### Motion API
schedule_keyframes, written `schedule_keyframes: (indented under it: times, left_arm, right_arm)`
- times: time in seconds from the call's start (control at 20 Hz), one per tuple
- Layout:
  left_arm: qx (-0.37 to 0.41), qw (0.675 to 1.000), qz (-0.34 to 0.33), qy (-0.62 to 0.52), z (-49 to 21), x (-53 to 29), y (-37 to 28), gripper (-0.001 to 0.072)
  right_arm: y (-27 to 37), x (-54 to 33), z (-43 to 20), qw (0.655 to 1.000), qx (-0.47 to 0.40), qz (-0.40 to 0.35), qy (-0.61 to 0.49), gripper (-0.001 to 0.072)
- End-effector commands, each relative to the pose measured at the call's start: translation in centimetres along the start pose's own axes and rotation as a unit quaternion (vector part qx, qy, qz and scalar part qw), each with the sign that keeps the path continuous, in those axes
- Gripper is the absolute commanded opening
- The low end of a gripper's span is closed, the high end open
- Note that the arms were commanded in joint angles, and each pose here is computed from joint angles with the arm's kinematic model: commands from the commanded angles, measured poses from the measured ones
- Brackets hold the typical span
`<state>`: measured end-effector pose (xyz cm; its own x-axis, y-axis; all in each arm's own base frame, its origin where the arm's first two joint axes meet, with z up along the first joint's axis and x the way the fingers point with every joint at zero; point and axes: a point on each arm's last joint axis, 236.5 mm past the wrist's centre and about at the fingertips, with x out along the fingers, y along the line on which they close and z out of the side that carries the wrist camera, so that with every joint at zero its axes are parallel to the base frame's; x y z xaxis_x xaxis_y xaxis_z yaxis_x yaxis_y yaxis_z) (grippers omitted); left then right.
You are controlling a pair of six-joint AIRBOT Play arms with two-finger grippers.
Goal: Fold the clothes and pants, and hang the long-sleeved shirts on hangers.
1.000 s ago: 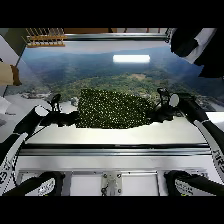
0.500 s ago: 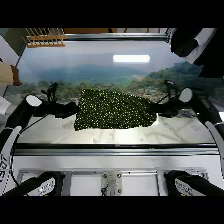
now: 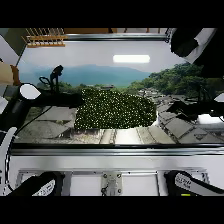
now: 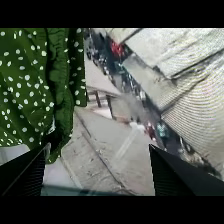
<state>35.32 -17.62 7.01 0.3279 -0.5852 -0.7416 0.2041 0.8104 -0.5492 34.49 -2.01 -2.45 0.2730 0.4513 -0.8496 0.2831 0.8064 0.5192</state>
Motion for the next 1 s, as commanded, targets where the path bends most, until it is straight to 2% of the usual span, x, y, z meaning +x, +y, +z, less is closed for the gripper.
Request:
schedule_keyframes:
  times: [0.0, 0.15, 0.5, 0.8, 0.85, 0.95]
  left_arm:
    - [0.027, 0.999, -0.022, -0.002, -0.7, 1.0, -4.0, 0.0004]
    - [0.032, 0.999, -0.035, -0.010, -0.9, 1.9, -6.4, 0.0003]
    - [0.009, 0.999, -0.042, -0.017, -0.9, 2.2, -7.5, 0.0004]
    - [0.007, 0.999, -0.042, -0.016, -0.9, 2.3, -7.5, 0.0004]
    - [0.007, 0.999, -0.042, -0.016, -0.9, 2.3, -7.5, 0.0004]
    - [0.007, 0.999, -0.042, -0.012, -1.1, 2.3, -7.5, 0.0003]
  right_arm:
    - [-1.3, 3.1, 1.7, 0.996, 0.025, 0.086, -0.002, 0.0720]
    - [0.1, 6.7, 1.8, 0.989, 0.018, 0.145, 0.016, 0.0720]
    - [4.6, 12.7, -0.8, 0.983, -0.011, 0.166, 0.072, 0.0720]
    - [9.2, 14.7, -2.1, 0.978, -0.037, 0.189, 0.081, 0.0706]
    - [9.5, 15.0, -2.4, 0.978, -0.043, 0.188, 0.083, 0.0624]
    - [10.1, 15.3, -2.6, 0.977, -0.059, 0.187, 0.082, 0.0096]
